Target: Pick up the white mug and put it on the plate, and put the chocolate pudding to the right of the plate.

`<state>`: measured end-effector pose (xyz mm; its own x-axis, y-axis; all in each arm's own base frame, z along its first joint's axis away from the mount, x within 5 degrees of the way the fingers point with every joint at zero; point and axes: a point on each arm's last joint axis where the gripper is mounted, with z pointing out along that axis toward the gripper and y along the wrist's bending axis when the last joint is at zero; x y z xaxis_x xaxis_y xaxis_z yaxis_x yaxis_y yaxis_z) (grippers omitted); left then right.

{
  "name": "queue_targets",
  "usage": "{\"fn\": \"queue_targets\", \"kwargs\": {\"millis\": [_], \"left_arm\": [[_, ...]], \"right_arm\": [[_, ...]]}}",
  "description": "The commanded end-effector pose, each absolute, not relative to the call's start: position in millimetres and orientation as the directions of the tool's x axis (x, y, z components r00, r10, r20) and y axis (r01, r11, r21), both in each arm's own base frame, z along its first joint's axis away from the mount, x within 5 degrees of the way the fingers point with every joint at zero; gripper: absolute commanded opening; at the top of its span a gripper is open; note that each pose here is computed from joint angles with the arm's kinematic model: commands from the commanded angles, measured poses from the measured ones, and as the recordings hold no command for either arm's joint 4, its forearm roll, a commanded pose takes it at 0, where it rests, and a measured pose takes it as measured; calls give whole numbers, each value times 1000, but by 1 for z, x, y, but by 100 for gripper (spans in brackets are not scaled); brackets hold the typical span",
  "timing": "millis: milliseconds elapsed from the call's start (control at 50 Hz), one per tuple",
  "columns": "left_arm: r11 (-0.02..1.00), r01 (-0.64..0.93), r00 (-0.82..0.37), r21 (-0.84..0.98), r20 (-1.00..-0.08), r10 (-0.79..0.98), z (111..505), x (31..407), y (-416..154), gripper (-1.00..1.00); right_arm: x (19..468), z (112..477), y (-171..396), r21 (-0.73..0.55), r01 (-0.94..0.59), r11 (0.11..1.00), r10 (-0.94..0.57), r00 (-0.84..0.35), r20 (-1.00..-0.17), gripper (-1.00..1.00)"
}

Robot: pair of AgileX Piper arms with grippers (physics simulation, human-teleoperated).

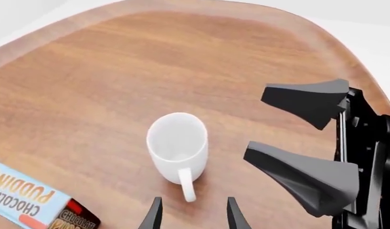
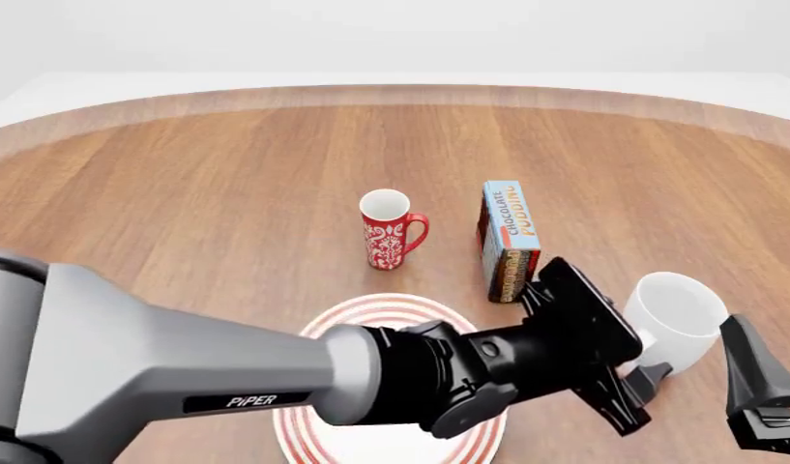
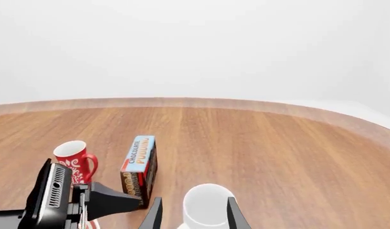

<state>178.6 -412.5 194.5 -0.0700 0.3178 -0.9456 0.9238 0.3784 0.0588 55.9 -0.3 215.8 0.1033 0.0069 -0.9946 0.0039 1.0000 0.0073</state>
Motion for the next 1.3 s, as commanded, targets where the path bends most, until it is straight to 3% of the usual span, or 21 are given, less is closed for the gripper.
{"fn": "queue_targets", "kwargs": {"millis": [20, 1300], "left_arm": [[387, 920, -76, 59, -942, 325, 190, 185, -417, 100], [393, 918, -105, 58, -918, 382, 160, 204, -446, 100]], "right_arm": [[56, 216, 0, 8, 3, 1000, 8, 104, -995, 100], [56, 216, 0, 7, 5, 1000, 6, 106, -994, 100]]}}
